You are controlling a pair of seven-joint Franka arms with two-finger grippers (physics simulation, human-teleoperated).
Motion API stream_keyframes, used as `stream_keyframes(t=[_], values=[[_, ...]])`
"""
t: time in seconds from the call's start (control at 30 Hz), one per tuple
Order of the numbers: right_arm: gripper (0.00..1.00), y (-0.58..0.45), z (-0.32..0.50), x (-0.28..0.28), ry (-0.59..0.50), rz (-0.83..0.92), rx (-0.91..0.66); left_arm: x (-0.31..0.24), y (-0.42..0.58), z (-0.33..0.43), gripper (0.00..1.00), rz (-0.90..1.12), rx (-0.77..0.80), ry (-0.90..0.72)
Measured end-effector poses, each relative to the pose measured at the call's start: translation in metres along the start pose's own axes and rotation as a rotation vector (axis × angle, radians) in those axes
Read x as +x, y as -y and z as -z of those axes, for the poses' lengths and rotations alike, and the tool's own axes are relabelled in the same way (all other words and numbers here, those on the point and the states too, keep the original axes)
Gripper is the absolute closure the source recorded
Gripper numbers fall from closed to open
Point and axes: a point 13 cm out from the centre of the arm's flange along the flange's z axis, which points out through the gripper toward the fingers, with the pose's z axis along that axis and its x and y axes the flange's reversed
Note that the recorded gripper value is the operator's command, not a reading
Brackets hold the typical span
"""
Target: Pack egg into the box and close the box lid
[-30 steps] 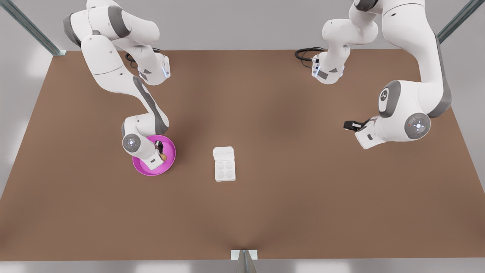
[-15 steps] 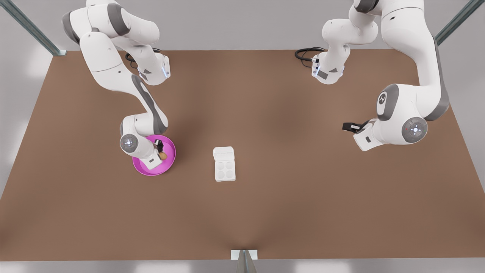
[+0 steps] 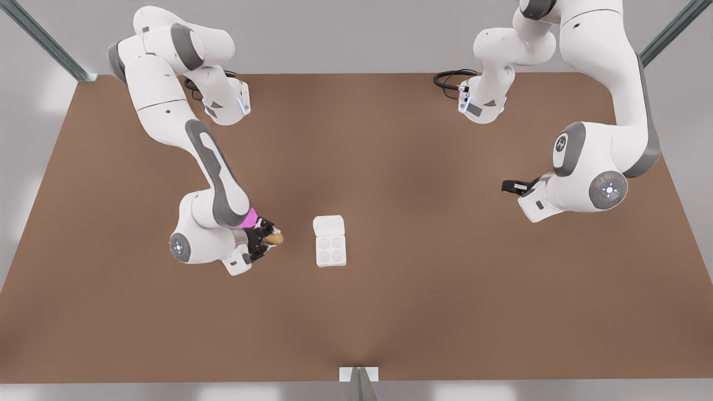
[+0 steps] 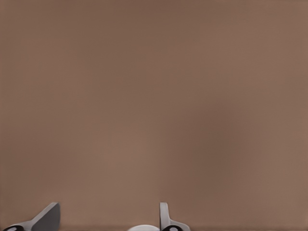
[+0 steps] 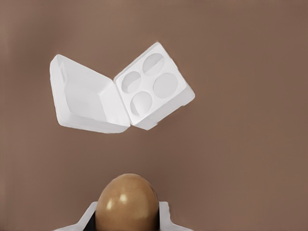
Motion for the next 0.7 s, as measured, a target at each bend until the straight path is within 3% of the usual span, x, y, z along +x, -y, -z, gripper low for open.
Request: stream_keyframes(t=[0.37,0.7], values=[[0.54,-0.023,-0.011,-0.08,0.3,-0.5,-0.473,-0.001,0.002,0.002,0.0,0.01,-0.002,0.003],[0.55,-0.007,-0.024,-0.108,0.359,-0.844,-0.713,-0.004,-0.002,-0.003,0.0,0.021,0.0,-0.006]])
